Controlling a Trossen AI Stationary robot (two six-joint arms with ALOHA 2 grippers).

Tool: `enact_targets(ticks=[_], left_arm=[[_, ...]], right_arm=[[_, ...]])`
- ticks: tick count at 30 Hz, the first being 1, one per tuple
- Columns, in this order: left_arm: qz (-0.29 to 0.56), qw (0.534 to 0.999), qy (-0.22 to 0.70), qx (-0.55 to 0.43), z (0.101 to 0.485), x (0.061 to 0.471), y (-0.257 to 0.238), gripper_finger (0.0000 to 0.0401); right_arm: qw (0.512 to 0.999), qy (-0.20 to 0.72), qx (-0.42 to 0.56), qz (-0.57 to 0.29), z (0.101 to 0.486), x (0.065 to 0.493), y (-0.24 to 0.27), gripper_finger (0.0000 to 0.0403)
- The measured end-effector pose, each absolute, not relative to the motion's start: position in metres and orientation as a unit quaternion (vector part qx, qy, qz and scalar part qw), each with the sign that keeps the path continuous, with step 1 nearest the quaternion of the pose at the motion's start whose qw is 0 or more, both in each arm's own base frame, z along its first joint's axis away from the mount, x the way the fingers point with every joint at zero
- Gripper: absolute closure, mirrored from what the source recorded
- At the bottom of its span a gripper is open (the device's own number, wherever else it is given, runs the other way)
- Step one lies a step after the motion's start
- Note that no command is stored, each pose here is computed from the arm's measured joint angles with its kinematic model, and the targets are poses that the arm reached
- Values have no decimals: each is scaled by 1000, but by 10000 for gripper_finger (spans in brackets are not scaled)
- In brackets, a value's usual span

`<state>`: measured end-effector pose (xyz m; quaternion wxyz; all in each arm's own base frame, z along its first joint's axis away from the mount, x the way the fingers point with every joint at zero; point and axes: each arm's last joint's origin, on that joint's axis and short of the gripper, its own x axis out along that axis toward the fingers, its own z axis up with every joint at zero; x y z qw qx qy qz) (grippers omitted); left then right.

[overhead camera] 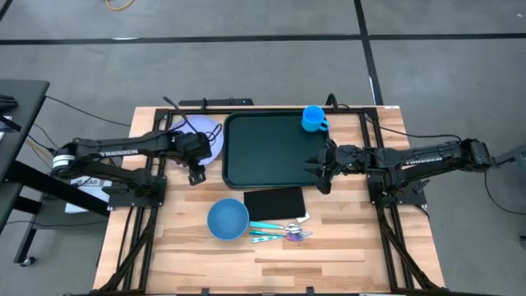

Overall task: Set up tray
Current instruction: Put the violet plate under the blue mug on the black tray

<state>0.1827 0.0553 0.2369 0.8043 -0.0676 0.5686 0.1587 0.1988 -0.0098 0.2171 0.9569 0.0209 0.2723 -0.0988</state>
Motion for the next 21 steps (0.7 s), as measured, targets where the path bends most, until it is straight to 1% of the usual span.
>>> enact_targets(ticks=[6,10,16,21], left_arm=[[169,776,603,-77,226,181,71,197],[156,767,615,-95,221,182,77,197],[139,726,669,-77,203,188,81,197],[117,711,690,-71,188,197,85,197]], right_arm=[[956,273,29,-101,217,199,-10,269],[956,273,29,-101,217,199,-10,270],[956,273,29,-100,217,199,-10,269],[956,273,29,-100,217,199,-10,270]])
